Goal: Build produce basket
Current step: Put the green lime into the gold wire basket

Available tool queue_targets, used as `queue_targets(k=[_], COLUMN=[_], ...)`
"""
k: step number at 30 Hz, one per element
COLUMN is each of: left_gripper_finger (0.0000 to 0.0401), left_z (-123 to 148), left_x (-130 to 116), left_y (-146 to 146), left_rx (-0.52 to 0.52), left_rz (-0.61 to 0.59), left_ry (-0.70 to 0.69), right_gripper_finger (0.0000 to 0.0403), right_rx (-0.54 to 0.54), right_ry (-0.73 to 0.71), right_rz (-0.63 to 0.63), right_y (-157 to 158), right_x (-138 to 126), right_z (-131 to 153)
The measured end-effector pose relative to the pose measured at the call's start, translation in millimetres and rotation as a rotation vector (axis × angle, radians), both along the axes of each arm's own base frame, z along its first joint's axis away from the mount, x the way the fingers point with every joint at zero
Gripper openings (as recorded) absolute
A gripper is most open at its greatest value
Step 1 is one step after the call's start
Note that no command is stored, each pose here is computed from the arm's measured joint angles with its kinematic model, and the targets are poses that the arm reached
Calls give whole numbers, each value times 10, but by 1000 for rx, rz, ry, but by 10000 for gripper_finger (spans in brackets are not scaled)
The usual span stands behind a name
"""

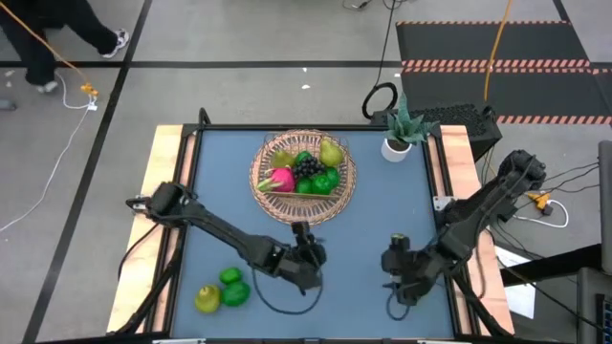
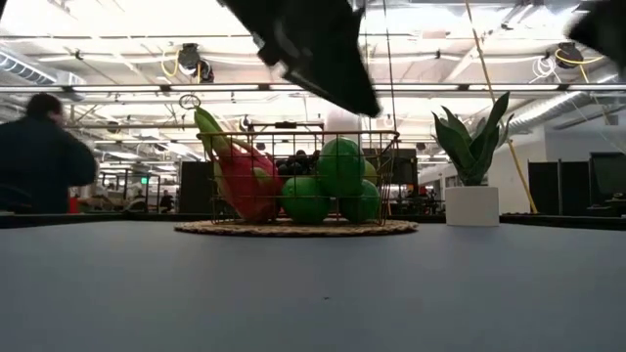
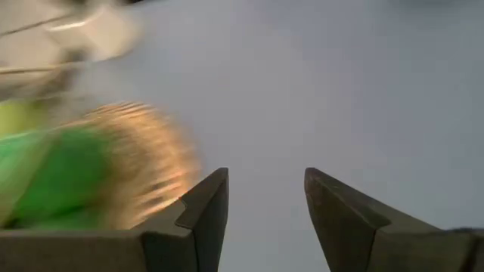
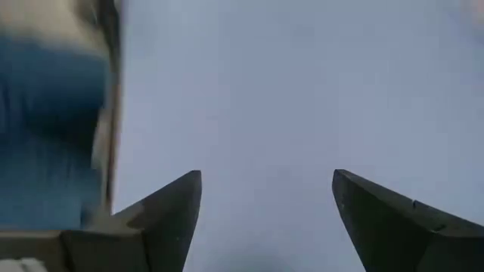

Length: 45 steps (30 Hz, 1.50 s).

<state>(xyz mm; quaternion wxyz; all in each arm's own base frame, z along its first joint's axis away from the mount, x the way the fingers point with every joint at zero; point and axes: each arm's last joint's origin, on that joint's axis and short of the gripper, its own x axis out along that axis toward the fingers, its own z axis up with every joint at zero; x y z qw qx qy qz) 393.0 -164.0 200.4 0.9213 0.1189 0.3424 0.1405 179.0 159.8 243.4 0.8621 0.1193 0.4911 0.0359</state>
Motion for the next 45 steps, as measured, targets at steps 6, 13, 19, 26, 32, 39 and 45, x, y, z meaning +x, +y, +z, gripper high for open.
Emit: queue_targets(k=[6,13,19,26,32,39,45], left_gripper_finger=[175,210,283,363,395,397,397], left_z=[-183,-290,-263,-333,-356,-357,-359], left_x=[-120,-174,-159,-209,-194,-158,-153], left_y=[-50,-27,-34,-40,39,128,146], left_rx=[-123,-101,-120,-166,-189,-198,-211], left_rz=[-165,-152,-149,-115,-66,-34,-18], left_ry=[-206,-202,-234,-170,-156,-160,-164], right_gripper_finger=[267,237,236,264,264,259,258], right_rx=[37,126,184,233,200,172,274], right_ry=[526,778,666,692,675,466,328], right_rz=[40,88,114,4,-101,-125,46], right_y=[23,23,92,125,11,-173,-201], right_x=[-121,-184,-120,-141,-118,-96,-234], right_z=[-347,-420,-446,-522,-488,-259,26])
